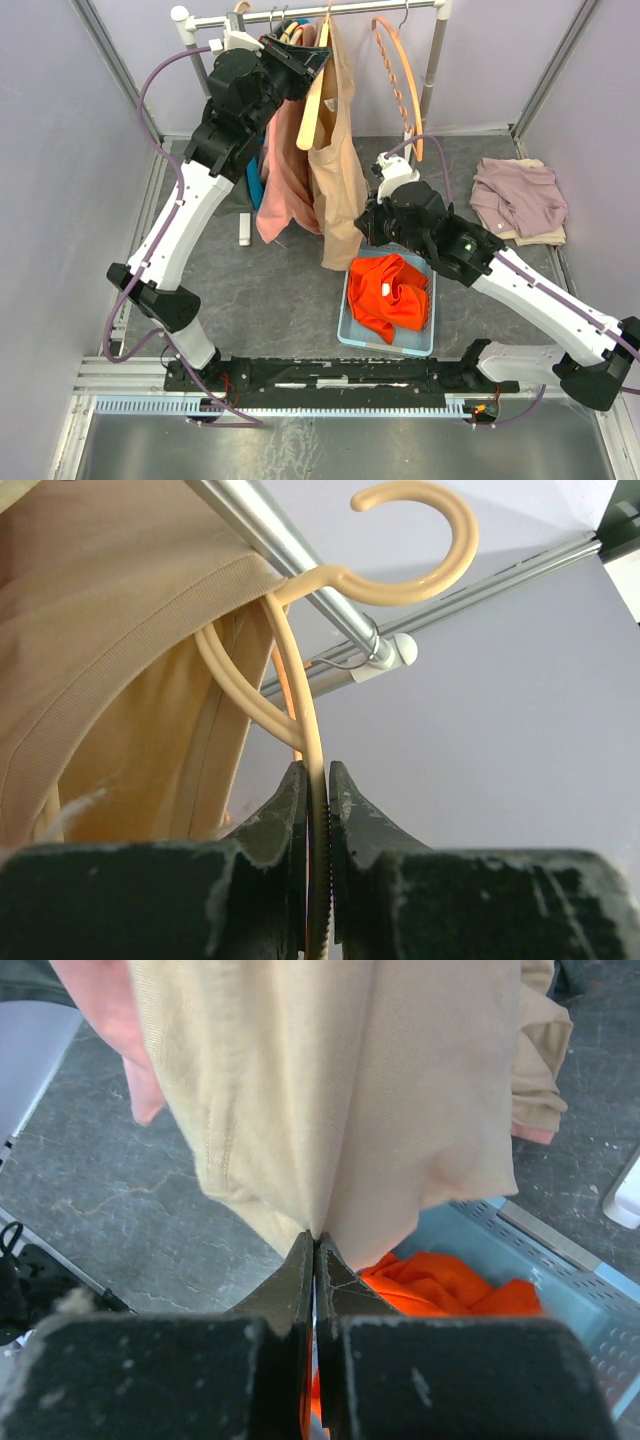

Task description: Remove the t-shirt from the hanger

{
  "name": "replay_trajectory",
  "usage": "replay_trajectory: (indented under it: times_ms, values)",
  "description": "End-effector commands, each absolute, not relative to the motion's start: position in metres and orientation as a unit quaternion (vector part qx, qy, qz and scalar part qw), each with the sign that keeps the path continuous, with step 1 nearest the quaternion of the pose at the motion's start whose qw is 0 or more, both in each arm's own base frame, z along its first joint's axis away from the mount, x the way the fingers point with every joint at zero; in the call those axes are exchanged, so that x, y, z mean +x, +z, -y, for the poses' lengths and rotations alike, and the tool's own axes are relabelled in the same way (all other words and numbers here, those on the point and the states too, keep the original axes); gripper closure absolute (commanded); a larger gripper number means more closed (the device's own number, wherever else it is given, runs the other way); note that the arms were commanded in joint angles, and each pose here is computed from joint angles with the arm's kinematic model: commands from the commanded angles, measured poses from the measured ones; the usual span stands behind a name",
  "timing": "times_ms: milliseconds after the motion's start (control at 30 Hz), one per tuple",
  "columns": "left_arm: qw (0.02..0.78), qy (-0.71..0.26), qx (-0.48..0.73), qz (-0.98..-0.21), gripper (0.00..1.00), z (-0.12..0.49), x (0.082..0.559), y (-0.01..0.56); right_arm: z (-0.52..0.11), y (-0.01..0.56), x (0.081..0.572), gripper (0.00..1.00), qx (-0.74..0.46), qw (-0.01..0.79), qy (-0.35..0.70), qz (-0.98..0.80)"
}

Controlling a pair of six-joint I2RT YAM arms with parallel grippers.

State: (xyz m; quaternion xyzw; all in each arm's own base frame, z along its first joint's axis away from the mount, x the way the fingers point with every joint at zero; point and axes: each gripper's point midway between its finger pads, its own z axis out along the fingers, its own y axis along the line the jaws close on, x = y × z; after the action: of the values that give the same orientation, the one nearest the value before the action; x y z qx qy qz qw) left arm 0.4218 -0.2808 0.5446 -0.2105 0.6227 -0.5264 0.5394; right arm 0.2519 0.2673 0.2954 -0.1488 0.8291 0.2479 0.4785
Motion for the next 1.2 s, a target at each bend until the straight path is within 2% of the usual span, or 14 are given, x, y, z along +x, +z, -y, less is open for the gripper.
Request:
replay_trajectory:
  times_ms: [0,267,533,633,833,1167]
  values:
    - [0.596,-0.616,-0.207,-0.471,0.97,0.241,0.374,0.664,-0.253,0.278,0.238,0.99,-0.153,0.456,0.228,-0.847]
    - [0.578,-0.629,-0.186,-0.485,0.97,0.249,0.363,0.658,-0.253,0.294,0.244,0.99,-0.147,0.475,0.227,-0.837]
    - [0.55,-0.629,-0.159,-0.525,0.97,0.251,0.339,0.628,-0.256,0.344,0.253,0.96,-0.164,0.519,0.23,-0.807]
    - [0.538,-0.629,-0.153,-0.54,0.97,0.249,0.327,0.613,-0.256,0.373,0.257,0.86,-0.175,0.546,0.23,-0.786]
    - [0.515,-0.637,-0.122,-0.56,0.97,0.249,0.299,0.598,-0.262,0.431,0.27,0.56,-0.197,0.599,0.228,-0.742]
    - [0.467,-0.66,-0.078,-0.583,0.97,0.252,0.259,0.587,-0.278,0.514,0.313,0.49,-0.18,0.669,0.229,-0.684]
